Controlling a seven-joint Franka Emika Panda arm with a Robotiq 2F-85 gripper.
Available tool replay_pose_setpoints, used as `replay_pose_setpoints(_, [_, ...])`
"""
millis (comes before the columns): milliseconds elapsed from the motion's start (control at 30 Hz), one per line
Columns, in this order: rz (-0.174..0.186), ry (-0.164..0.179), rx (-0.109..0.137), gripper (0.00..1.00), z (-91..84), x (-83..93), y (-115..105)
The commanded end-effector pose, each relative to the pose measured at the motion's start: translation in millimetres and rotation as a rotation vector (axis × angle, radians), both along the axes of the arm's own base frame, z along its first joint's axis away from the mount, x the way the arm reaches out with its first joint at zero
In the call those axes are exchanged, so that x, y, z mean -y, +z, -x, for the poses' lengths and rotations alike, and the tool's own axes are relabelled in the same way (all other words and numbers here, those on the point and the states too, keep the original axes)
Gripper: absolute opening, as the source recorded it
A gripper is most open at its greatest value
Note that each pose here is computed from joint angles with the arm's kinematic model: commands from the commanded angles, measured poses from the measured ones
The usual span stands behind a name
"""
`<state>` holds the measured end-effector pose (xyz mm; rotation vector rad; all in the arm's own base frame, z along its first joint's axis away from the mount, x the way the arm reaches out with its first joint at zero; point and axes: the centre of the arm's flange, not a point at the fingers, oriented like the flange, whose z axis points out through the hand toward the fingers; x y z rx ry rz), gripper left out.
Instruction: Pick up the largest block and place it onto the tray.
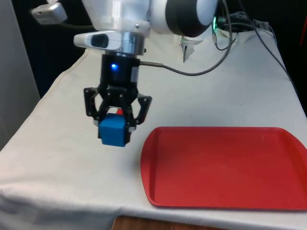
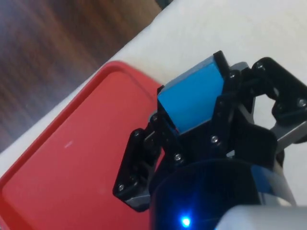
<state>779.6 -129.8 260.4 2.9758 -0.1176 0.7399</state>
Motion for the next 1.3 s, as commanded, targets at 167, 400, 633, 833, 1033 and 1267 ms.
replay_pose_setpoints(167, [0.001, 0.001, -0.018, 0.03, 2.5, -20.6, 1.8])
replay_pose_setpoints(400, [-0.001, 0.009, -0.034, 0.03, 1.2, -45.2, 1.7])
replay_pose_setpoints(633, [-0.003, 0.013, -0.049, 0.03, 2.2, -69.4, -1.4])
replay_pose_setpoints(833, [-0.008, 0.019, -0.056, 0.03, 4.4, -95.1, -8.2])
replay_pose_setpoints(1033, [-0.015, 0.027, -0.063, 0.03, 8.7, -115.7, -19.7])
replay_pose_setpoints(1267, [-0.021, 0.034, -0.068, 0.03, 13.9, -133.0, -30.8])
